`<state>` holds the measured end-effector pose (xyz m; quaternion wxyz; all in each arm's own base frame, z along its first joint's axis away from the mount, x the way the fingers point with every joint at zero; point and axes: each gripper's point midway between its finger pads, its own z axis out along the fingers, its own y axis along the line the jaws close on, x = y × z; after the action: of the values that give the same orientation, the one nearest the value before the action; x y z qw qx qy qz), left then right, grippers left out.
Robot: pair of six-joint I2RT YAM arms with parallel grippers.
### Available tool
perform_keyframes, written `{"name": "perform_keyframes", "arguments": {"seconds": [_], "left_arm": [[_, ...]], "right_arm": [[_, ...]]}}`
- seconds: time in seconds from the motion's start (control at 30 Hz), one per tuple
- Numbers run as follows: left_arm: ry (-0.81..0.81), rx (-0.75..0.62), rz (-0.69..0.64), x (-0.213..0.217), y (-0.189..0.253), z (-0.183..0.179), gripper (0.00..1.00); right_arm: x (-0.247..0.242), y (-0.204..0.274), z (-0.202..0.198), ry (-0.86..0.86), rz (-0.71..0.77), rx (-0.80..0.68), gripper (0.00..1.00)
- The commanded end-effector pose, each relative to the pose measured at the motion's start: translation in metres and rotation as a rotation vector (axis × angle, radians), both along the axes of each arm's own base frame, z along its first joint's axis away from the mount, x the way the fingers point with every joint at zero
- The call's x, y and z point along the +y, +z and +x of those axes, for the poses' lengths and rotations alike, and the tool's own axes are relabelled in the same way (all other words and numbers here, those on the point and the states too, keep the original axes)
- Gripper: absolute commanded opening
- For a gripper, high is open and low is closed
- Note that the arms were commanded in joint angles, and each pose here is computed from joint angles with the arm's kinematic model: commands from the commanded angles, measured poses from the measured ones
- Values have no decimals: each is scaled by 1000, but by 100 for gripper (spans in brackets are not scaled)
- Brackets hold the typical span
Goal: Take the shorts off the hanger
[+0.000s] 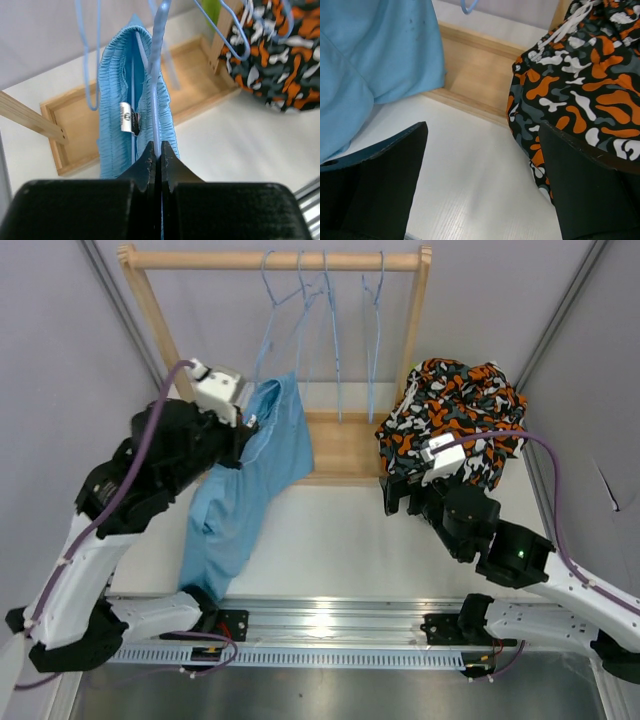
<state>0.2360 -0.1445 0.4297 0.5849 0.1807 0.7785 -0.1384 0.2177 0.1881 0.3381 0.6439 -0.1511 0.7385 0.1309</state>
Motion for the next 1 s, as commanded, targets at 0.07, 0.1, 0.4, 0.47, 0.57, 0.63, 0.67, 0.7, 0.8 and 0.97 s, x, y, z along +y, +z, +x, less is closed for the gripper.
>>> {"name": "perform_keyframes", "arguments": {"seconds": [0.07, 0.1, 0.4, 0.47, 0.57, 0.63, 0.67, 0.7, 0.8, 0.97], "left_arm": [[27, -93, 51, 5, 26, -19, 0], [-4, -78, 47, 3, 25, -27, 0], [-601, 12, -180, -29, 53, -147, 0], [-714, 39, -197, -39, 48, -164, 0], [-808, 102, -179, -53, 31, -177, 0], [-862, 132, -169, -60, 26, -185, 0], [-903, 137, -166, -63, 26, -193, 0], [-909, 133, -165, -64, 28, -194, 0], [-925, 91, -168, -59, 40, -198, 0], [-912, 6, -206, -49, 68, -200, 0]], "right_arm": [[-21, 26, -1, -57, 67, -85, 99], [-22, 27, -2, -50, 72, -90, 99], [-25, 34, -8, -4, 80, -127, 100], [-19, 34, -7, 5, 85, -129, 100], [-9, 37, -8, 43, 98, -133, 99], [-2, 40, -10, 81, 110, -141, 99], [-1, 42, -11, 92, 116, -146, 100], [1, 43, -12, 107, 115, -153, 100], [2, 48, -14, 120, 127, -170, 99], [0, 52, -13, 112, 136, -177, 99]]}}
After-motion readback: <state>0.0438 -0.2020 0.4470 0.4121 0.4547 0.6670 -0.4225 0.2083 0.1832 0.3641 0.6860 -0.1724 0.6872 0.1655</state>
